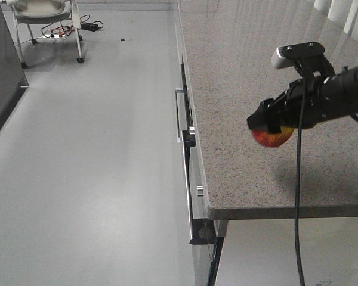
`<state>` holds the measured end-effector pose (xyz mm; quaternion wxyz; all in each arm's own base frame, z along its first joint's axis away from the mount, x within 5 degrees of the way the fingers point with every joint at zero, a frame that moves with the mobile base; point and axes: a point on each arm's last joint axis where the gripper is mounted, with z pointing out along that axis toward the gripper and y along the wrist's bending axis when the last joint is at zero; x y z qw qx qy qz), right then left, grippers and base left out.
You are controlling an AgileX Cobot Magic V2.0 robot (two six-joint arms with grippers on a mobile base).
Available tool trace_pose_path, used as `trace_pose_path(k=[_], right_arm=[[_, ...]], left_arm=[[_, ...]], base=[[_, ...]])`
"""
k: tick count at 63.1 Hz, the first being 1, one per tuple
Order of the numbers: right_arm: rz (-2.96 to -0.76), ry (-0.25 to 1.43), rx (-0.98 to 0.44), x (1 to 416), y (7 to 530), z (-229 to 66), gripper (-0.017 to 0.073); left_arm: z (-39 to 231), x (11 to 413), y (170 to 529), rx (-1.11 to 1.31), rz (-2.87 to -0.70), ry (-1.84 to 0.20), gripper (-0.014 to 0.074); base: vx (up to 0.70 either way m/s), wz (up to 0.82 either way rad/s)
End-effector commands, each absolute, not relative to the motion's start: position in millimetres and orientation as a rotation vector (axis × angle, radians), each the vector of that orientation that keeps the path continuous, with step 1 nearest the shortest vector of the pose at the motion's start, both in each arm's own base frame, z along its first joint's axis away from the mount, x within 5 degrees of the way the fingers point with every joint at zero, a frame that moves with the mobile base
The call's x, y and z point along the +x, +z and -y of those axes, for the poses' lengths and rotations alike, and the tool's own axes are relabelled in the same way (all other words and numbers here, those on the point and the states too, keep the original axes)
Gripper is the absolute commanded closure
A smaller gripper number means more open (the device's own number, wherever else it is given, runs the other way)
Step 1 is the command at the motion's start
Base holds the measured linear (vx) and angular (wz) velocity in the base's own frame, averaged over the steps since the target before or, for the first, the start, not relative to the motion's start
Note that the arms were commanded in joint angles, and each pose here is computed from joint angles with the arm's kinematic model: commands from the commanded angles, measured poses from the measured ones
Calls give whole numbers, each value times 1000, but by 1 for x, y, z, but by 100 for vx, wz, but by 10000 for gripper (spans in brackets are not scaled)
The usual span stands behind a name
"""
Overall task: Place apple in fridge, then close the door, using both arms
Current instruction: 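Close the right gripper on the apple and lift it off the counter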
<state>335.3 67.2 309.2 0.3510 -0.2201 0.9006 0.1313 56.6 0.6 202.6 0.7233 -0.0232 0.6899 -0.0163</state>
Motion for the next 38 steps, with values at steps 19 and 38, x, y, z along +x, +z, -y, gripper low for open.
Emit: trace_pose_path(k=[19,38], right_arm=[[-2060,495,-667,214,346,-96,230],[-1969,604,-702,135,333,-88,230]], left_arm=[[-1,56,203,-53,-1458,-41,600],[-1,56,203,-53,-1458,-41,600]], base=[[0,0],[0,0]])
